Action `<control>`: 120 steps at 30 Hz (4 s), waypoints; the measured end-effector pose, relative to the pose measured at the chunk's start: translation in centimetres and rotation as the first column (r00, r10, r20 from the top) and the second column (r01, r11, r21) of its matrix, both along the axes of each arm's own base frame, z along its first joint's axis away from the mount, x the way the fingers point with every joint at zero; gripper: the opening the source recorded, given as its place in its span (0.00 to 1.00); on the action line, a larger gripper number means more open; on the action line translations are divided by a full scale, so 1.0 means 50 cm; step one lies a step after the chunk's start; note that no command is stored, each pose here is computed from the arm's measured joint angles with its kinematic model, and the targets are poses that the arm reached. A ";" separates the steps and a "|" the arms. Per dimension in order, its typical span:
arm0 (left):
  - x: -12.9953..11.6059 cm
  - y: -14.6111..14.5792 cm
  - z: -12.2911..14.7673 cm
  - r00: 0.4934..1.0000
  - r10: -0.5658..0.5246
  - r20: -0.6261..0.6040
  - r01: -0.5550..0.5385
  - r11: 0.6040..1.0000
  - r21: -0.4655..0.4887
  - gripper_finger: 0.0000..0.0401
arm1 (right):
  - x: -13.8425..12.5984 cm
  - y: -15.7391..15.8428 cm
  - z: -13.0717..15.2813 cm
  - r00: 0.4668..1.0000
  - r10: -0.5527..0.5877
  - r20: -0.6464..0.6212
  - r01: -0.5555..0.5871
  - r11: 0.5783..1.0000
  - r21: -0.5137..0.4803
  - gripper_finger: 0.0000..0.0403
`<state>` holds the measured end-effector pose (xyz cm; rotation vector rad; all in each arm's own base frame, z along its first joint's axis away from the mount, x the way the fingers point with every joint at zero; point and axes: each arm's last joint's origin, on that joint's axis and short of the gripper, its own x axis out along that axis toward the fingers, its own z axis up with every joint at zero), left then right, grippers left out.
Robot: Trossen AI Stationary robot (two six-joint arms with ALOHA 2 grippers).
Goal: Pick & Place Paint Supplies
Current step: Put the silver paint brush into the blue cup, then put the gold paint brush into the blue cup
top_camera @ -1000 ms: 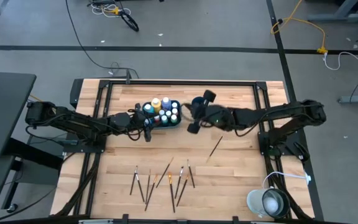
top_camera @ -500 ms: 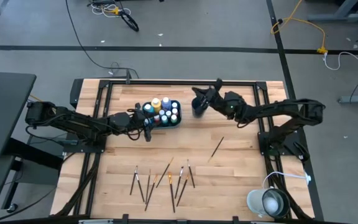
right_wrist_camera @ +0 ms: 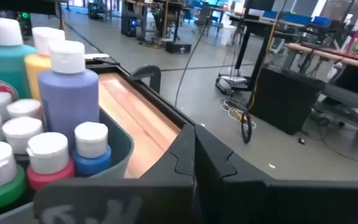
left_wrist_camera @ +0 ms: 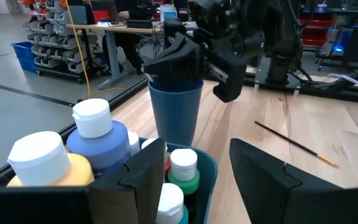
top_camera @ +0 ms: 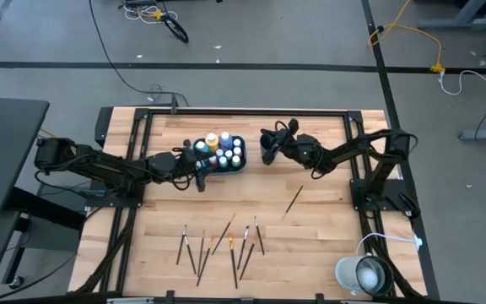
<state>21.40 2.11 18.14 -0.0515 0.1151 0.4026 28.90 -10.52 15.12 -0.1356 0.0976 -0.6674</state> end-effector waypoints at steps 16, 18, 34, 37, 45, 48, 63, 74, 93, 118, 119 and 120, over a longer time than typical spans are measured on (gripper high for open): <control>0.000 0.000 0.000 1.000 0.000 -0.001 0.000 1.000 0.000 0.47 | 0.000 -0.002 -0.010 1.000 -0.006 -0.031 0.006 1.000 0.011 0.16; 0.000 0.000 0.000 1.000 0.000 -0.001 0.000 1.000 0.000 0.47 | 0.000 -0.002 -0.009 1.000 -0.006 -0.026 0.006 1.000 0.010 0.18; 0.000 0.000 0.000 1.000 0.000 -0.001 0.000 1.000 0.000 0.47 | 0.000 0.012 0.045 0.991 0.096 0.093 -0.086 0.991 -0.097 0.30; 0.000 0.000 0.000 1.000 -0.001 -0.001 0.001 1.000 0.000 0.47 | 0.000 0.033 0.067 0.972 0.217 0.092 -0.205 0.971 -0.121 0.30; 0.000 0.000 0.000 1.000 0.000 0.000 0.000 1.000 -0.002 0.47 | -0.013 0.111 0.106 0.820 0.570 -0.055 -0.573 0.816 -0.075 0.30; 0.000 0.000 0.000 1.000 -0.001 0.000 0.001 1.000 -0.003 0.47 | -0.027 0.140 0.109 0.754 0.640 -0.148 -0.649 0.760 -0.017 0.30; 0.000 0.000 0.000 1.000 0.005 0.015 -0.005 0.999 -0.038 0.47 | -0.089 0.245 0.047 0.388 0.830 -0.400 -0.736 0.541 0.408 0.45; 0.000 0.000 0.000 1.000 0.009 0.026 -0.007 0.998 -0.064 0.47 | -0.088 0.269 -0.015 0.238 0.849 -0.471 -0.697 0.487 0.527 0.43; 0.000 0.000 0.000 1.000 0.010 0.027 -0.008 0.998 -0.066 0.47 | -0.063 0.272 -0.097 0.104 0.849 -0.518 -0.734 0.417 0.536 0.24; 0.000 0.000 0.000 1.000 0.009 0.026 -0.008 0.998 -0.065 0.47 | -0.031 0.275 -0.072 0.233 0.876 -0.422 -0.816 0.412 0.406 0.00; 0.000 0.000 0.000 1.000 0.009 0.026 -0.008 0.998 -0.065 0.47 | -0.029 0.275 -0.069 0.240 0.877 -0.417 -0.823 0.412 0.392 0.00; 0.000 0.000 0.000 1.000 0.009 0.026 -0.008 0.998 -0.065 0.47 | -0.027 0.274 -0.067 0.245 0.877 -0.413 -0.827 0.412 0.383 0.00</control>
